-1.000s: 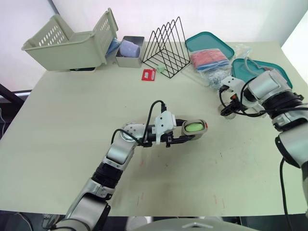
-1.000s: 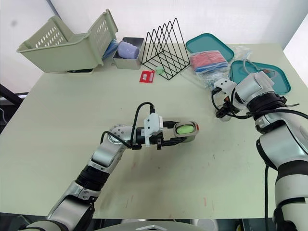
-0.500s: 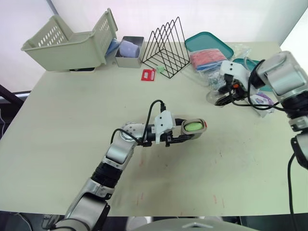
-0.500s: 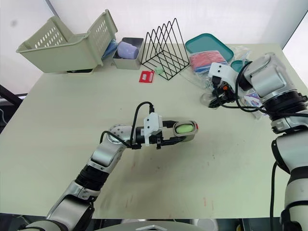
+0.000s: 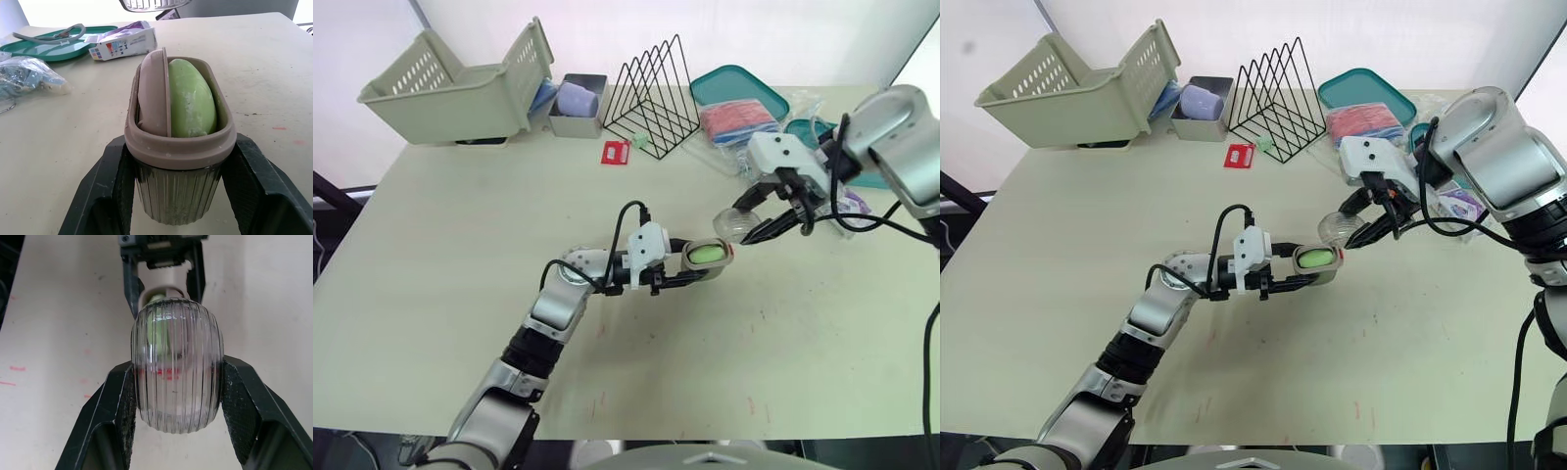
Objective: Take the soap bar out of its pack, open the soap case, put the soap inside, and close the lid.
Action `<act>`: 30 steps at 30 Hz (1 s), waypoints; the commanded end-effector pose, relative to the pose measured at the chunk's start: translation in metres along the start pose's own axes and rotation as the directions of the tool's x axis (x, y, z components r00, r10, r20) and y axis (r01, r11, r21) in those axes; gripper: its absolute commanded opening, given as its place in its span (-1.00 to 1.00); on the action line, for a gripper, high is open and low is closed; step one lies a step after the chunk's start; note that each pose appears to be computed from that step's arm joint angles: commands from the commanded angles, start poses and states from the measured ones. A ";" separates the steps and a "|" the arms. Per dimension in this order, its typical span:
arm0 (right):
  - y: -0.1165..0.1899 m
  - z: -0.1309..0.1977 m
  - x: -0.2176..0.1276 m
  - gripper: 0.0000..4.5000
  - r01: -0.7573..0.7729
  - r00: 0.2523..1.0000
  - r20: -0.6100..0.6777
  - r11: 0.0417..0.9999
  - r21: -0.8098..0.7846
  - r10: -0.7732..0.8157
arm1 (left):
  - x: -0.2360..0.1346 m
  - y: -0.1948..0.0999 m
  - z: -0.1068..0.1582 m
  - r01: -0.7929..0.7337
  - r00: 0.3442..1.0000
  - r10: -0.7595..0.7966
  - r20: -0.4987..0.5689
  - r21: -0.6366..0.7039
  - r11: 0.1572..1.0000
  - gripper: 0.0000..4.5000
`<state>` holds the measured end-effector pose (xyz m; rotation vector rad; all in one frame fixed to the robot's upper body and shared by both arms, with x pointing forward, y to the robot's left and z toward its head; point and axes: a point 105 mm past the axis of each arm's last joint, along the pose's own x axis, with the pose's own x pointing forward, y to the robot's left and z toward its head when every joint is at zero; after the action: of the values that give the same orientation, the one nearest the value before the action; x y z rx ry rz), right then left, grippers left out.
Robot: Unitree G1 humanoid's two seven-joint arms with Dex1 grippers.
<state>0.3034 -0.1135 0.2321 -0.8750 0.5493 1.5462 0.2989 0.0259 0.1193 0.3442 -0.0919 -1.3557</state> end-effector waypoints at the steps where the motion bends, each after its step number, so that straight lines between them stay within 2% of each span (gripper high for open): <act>1: 0.001 0.007 0.001 -0.18 0.015 1.000 0.005 0.999 -0.045 -0.015 | -0.001 0.005 0.010 -0.021 0.999 0.020 0.028 0.033 0.999 -0.11; 30: 0.007 0.010 0.039 -0.18 -0.001 1.000 0.022 0.996 -0.090 0.003 | -0.001 0.006 0.012 -0.033 0.999 0.032 0.029 0.036 0.999 -0.11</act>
<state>0.3017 -0.0914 0.2060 -0.9151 0.5026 1.5502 0.2997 0.0265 0.1192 0.3475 -0.0908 -1.3480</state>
